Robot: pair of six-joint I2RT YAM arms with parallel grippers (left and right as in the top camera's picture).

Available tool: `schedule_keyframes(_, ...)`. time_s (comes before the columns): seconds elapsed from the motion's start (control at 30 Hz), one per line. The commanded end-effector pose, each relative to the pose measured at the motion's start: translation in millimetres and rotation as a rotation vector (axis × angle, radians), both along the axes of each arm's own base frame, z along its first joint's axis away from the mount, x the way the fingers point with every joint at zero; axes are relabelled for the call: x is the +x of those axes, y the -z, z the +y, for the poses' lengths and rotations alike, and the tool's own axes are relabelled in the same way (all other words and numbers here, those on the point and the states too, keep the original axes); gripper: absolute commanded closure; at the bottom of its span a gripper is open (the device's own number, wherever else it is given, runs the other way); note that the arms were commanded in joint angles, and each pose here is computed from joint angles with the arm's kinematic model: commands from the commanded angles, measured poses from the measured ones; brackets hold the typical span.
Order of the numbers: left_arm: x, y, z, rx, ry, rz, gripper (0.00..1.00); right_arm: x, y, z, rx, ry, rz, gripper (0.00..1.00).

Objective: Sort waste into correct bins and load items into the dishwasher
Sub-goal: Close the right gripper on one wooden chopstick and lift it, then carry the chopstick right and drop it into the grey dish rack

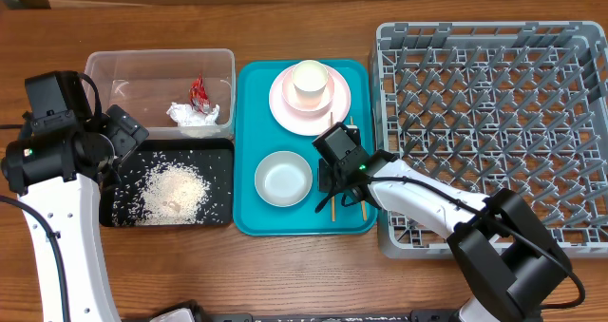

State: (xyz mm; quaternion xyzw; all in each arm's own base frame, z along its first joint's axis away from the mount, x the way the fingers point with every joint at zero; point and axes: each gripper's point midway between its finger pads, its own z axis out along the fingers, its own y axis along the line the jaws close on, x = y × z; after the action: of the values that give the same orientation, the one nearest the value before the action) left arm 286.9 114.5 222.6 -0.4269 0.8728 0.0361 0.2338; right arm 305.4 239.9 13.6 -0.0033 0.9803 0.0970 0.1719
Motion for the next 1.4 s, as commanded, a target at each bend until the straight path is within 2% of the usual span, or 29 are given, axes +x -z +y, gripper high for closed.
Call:
schedule_keyframes(0.0,2.9,-3.2,0.9,-0.006,-0.011,-0.012,0.0,-6.3,3.6,-0.8,-0.004,0.0,0.023,0.95)
schedule_keyframes(0.17,2.9,-3.2,0.9,-0.006,-0.011,-0.012,0.0,-4.4,-27.6,4.3,0.028,-0.009,0.023,0.96)
schedule_keyframes(0.37,2.9,-3.2,0.9,-0.006,-0.011,-0.012,0.0,17.1,-126.7,17.8,0.092,-0.112,-0.166,0.96)
schedule_keyframes(0.43,2.9,-3.2,0.9,-0.006,-0.011,-0.012,0.0,23.1,-154.4,11.2,0.057,-0.14,-0.245,0.96)
schedule_keyframes(0.57,2.9,-3.1,1.0,-0.006,-0.011,-0.012,0.0,29.3,-188.4,-25.1,-0.133,-0.155,-0.372,0.96)
schedule_keyframes(0.77,2.9,-3.2,0.9,-0.006,-0.011,-0.012,0.0,20.9,-188.5,-95.9,-0.493,-0.082,-0.357,0.96)
schedule_keyframes(0.83,2.9,-3.2,0.9,-0.006,-0.011,-0.012,0.0,19.1,-187.2,-109.7,-0.538,-0.065,-0.335,0.96)
schedule_keyframes(1.13,2.9,-3.2,0.9,-0.006,-0.011,-0.012,0.0,30.1,-175.4,-168.6,-0.541,0.081,-0.22,0.96)
schedule_keyframes(1.37,2.9,-3.2,0.9,-0.006,-0.011,-0.012,0.0,36.5,-148.3,-164.7,-0.41,-0.088,-0.148,0.96)
